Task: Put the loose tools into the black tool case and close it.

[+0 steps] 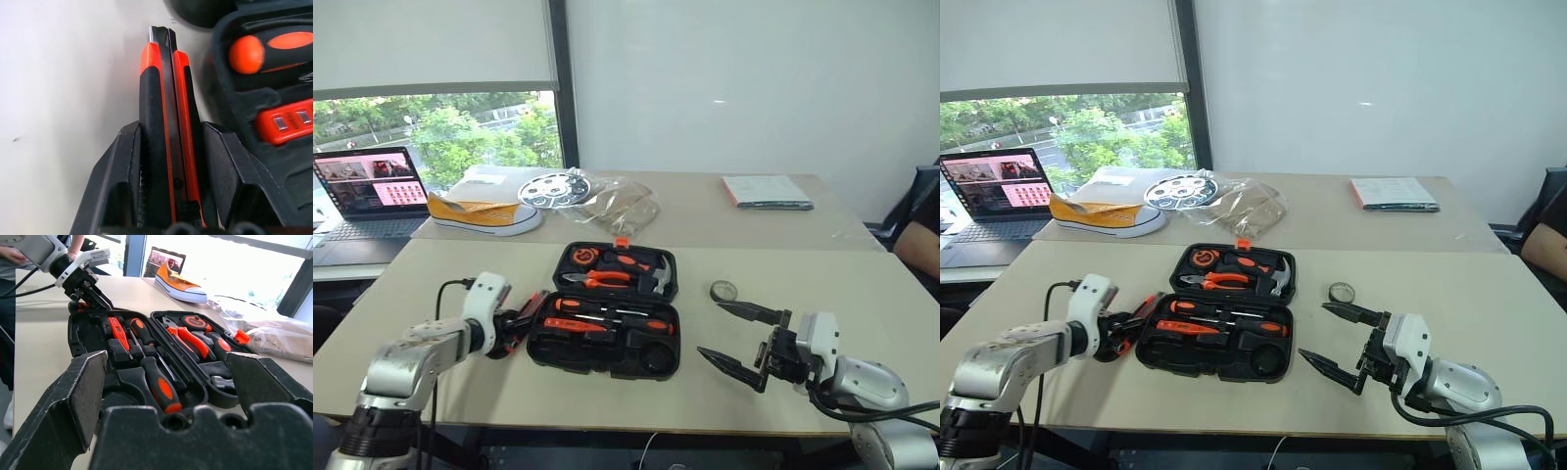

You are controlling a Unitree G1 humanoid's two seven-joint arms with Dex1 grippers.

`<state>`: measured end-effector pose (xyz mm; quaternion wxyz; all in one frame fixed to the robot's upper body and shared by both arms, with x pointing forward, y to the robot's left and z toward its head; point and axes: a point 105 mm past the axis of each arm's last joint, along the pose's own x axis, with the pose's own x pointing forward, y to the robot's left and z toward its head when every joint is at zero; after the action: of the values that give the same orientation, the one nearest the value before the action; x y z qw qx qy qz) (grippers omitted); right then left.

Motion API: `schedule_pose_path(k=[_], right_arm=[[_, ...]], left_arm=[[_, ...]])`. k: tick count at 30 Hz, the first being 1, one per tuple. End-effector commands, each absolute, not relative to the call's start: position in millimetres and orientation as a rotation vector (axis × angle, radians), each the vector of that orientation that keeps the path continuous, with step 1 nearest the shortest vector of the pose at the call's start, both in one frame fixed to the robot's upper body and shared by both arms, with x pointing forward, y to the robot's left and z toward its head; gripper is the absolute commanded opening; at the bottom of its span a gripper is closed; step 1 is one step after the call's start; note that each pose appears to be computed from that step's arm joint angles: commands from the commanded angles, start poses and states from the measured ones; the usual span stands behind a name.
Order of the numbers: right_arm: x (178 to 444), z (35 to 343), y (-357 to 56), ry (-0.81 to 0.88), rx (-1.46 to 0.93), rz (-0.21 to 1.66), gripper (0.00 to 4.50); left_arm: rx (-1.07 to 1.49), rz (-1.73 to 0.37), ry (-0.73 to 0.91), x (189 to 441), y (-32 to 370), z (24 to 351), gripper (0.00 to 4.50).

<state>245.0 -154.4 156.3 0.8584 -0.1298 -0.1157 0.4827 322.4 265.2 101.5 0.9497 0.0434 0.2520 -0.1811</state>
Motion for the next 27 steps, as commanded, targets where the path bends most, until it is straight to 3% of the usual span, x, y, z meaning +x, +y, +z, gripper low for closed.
schedule_pose_path(k=[1,4,8,12,18,27], right_arm=[[242.6,166.9,-154.6,-0.279,-0.274,1.016,4.5],[243.7,166.9,-157.0,-0.273,-0.277,1.015,4.5],[244.6,166.4,-162.0,-0.261,-0.285,1.008,4.5],[243.8,165.8,-164.0,-0.254,-0.289,1.003,4.5],[239.8,166.9,-165.5,-0.248,-0.293,0.982,4.5],[233.7,166.3,-166.9,-0.243,-0.295,0.946,4.5]], left_arm=[[0.197,-0.472,0.347,325.9,284.0,138.6,1.44],[0.35,-0.745,0.236,317.9,265.0,158.3,1.44],[0.345,-1.183,0.162,295.5,211.9,184.8,1.44],[0.56,-1.456,0.217,286.4,170.9,173.4,1.44],[0.739,-1.578,0.225,297.3,131.5,148.9,1.44],[0.821,-1.601,0.314,303.1,118.6,122.8,1.44]])
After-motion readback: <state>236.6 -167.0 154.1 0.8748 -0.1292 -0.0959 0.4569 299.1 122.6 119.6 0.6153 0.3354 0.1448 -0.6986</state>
